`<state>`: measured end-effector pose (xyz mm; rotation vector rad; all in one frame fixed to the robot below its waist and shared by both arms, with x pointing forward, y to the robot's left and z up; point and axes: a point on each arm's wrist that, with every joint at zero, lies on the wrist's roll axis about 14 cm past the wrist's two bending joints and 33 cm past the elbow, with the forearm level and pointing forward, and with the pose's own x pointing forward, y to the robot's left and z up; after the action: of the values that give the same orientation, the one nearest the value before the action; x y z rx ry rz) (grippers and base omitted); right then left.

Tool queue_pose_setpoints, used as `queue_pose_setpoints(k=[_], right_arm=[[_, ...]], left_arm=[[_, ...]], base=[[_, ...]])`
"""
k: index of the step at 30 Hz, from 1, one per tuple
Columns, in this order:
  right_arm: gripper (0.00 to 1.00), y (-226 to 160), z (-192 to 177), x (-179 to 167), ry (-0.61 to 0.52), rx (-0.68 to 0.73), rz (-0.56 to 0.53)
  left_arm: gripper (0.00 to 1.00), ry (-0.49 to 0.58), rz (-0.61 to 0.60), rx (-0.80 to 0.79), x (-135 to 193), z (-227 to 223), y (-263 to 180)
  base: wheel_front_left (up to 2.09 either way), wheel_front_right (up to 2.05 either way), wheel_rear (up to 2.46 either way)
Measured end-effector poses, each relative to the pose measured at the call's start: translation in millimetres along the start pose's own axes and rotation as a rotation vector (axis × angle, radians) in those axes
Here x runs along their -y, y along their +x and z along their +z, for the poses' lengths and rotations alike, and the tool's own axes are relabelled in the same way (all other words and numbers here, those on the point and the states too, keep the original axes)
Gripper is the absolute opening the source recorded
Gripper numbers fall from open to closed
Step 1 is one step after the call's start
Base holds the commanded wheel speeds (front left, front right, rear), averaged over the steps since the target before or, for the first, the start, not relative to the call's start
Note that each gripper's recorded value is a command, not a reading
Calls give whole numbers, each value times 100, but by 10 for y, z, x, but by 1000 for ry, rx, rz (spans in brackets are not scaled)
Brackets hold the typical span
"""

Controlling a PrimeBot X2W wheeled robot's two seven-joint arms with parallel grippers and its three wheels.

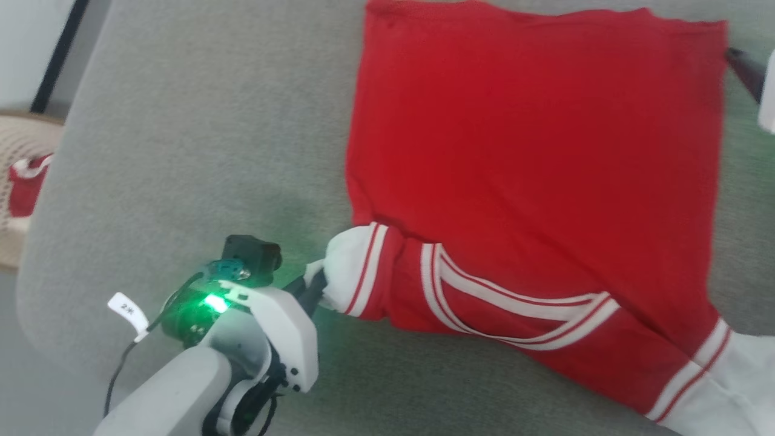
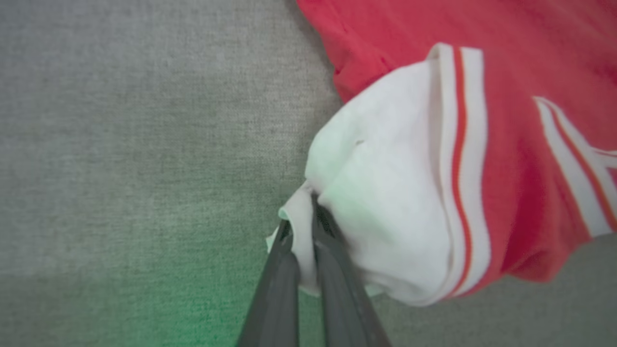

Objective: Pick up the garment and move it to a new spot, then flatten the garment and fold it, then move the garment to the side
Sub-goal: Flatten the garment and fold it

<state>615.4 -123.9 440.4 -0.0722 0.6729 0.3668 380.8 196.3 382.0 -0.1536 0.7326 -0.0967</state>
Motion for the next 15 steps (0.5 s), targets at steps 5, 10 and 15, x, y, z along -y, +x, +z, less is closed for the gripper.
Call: queue_pose_setpoints(k=[5,10,15], right_arm=[[100,385,-277,-46,71,-206,0],[100,601,-455,-182,106,-369,28],[0,666,-575,-221,64,-481,21]], left_arm=[[0,-19,17,-1,-56,-51,-18],[0,-44,37,-7,-113,-122,-28],[0,-71,52,-9,-159,-175,-18]], base=[[0,0,0],[0,0,0],[0,0,0]])
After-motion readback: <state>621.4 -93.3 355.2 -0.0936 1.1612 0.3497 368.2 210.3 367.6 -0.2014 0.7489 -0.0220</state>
